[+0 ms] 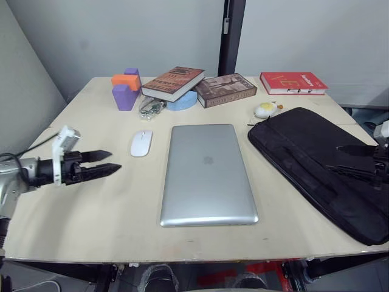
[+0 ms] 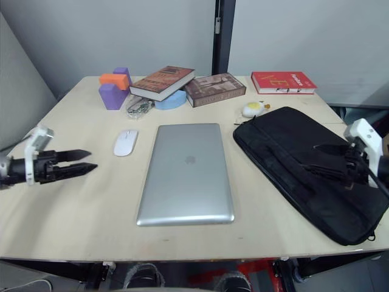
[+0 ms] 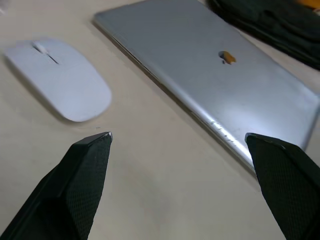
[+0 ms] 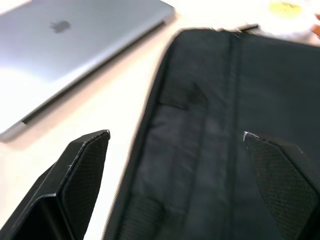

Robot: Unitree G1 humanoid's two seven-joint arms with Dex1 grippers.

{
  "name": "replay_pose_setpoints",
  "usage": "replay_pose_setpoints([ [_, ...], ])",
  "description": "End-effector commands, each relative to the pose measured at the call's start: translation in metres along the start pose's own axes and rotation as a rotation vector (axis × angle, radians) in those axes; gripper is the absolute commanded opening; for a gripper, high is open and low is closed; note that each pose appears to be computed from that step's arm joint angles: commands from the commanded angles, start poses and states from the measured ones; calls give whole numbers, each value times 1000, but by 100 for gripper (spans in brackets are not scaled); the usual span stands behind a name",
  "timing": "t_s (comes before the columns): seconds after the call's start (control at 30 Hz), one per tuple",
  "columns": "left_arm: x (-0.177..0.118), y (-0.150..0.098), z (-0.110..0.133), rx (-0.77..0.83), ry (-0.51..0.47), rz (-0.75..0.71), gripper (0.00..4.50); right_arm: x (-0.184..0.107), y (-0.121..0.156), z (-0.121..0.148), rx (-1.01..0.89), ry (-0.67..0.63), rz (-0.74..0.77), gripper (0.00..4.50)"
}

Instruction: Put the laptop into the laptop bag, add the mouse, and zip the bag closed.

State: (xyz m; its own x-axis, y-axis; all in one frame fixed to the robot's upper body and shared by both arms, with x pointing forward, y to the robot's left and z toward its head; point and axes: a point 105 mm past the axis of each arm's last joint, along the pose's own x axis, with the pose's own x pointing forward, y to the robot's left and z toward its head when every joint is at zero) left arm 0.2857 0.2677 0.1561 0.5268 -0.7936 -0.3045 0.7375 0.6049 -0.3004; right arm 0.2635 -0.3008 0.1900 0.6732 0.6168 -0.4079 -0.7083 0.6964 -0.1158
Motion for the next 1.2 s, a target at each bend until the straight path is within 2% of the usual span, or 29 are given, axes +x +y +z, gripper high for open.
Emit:
replay_pose_setpoints([
  [0.03, 18, -5, 12, -204, -47, -57, 450, 13, 9, 14, -53, -24, 30, 301],
  [0.13, 34, -5, -10, -328, 36, -66, 450, 29, 14, 21, -85, -32, 54, 192],
  [0.23, 41, -3, -20, -393, 66, -61, 450, 41, 21, 26, -101, -43, 87, 91],
  [0.3, 53, 0, -30, -467, 92, -57, 450, 58, 27, 27, -126, -43, 109, 23],
  [0.33, 57, 1, -32, -489, 98, -57, 450, 64, 29, 27, -133, -41, 114, 5],
  [0.53, 77, 11, -32, -570, 53, -42, 450, 102, 35, 21, -147, -52, 122, 5],
  [0.77, 93, 19, -55, -589, 95, 1, 450, 142, 39, -8, -173, 37, 116, 5],
  [1.0, 111, 23, -51, -635, 64, -7, 450, 165, 37, -16, -225, 85, 86, 5],
  [1.2, 129, 22, -54, -689, 76, -32, 450, 184, 55, -15, -252, 79, 144, 5],
])
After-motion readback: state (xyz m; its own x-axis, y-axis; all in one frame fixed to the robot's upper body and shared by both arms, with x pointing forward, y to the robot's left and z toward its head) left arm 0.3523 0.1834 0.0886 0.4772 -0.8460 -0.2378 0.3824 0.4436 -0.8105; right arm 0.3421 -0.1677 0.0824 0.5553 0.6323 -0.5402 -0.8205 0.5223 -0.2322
